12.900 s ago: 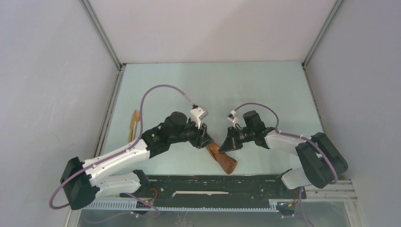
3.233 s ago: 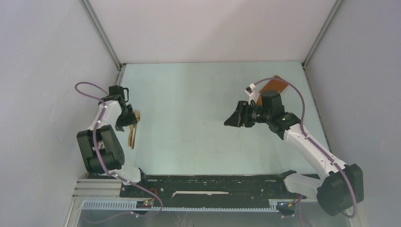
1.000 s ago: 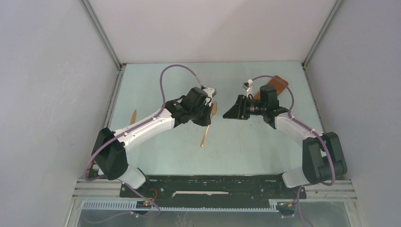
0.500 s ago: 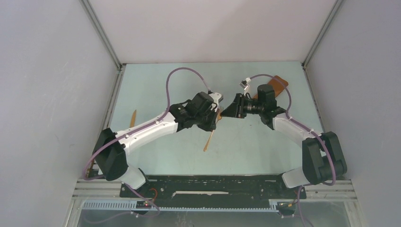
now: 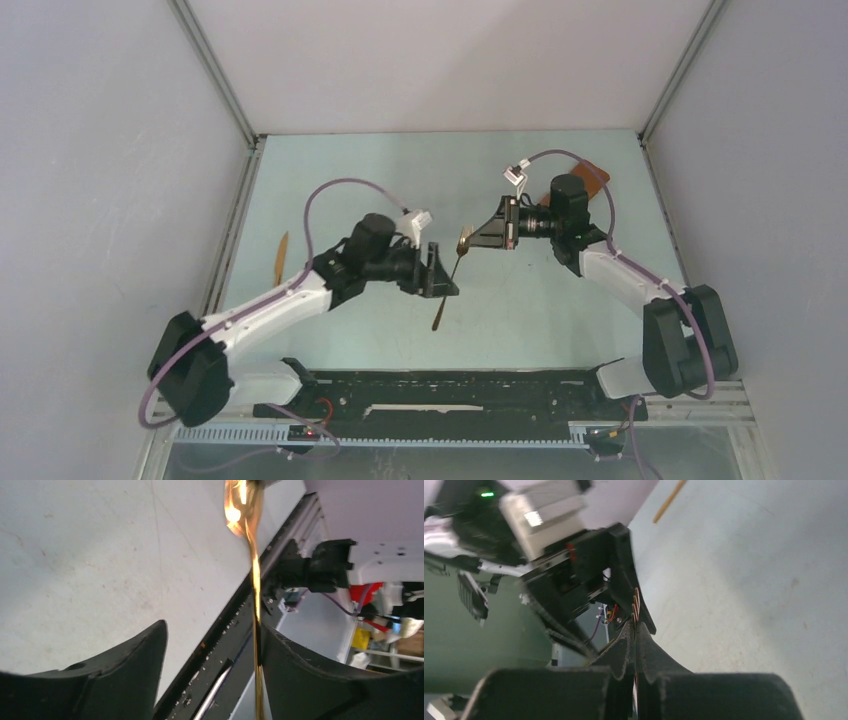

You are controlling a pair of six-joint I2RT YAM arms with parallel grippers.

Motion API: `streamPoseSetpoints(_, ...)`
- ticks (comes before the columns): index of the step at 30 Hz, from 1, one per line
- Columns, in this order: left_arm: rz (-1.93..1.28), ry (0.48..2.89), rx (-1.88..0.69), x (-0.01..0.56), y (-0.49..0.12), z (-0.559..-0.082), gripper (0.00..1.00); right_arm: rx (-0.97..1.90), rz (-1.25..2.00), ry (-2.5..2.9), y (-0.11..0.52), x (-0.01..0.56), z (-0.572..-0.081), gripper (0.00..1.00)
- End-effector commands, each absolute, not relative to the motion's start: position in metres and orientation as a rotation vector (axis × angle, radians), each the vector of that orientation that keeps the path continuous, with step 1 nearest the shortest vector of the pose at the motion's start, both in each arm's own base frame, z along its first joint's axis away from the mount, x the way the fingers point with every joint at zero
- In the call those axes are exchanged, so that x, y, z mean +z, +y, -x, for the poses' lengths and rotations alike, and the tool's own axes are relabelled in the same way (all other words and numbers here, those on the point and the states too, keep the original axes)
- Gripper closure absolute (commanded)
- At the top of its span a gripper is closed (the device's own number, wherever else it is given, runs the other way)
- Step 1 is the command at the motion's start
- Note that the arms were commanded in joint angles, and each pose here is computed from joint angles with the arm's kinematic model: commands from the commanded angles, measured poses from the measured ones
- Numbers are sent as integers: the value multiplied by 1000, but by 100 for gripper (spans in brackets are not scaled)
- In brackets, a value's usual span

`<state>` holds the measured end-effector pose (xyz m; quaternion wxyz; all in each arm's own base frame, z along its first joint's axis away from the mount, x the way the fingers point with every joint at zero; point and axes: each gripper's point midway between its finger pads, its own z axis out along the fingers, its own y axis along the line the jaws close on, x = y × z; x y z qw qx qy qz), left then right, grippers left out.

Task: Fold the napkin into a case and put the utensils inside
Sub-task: Pass from the right arm to the left

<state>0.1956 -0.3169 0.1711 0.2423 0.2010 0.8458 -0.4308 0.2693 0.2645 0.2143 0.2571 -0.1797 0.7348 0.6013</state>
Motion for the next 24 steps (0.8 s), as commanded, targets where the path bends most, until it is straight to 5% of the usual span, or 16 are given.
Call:
streamPoseSetpoints(1,-560,2009,-1611,231,-322,-161,31,1655,771,1699,265,272,-243,100)
streamPoseSetpoints(7,-498,1877,-1761,247,-318,-148,53,1650,848,1617,271,289,-227,100)
streamPoseSetpoints(10,-482,1843,-1754,254,-316,-150,88,1641,840,1621,275,289,-226,100)
streamPoseSetpoints(11,-468,1834,-1713,254,-314,-154,99,1635,793,1661,275,287,-229,93)
streamPoseSetpoints(15,-391,1917,-1278,228,-291,-186,100,1278,6,2157,244,241,-279,46)
streamPoseSetpoints(16,-382,1936,-1155,224,-284,-194,100,1231,-148,2211,236,234,-281,42)
streamPoseSetpoints(24,-421,1991,-934,212,-279,-207,100,1225,-146,2252,272,253,-249,48)
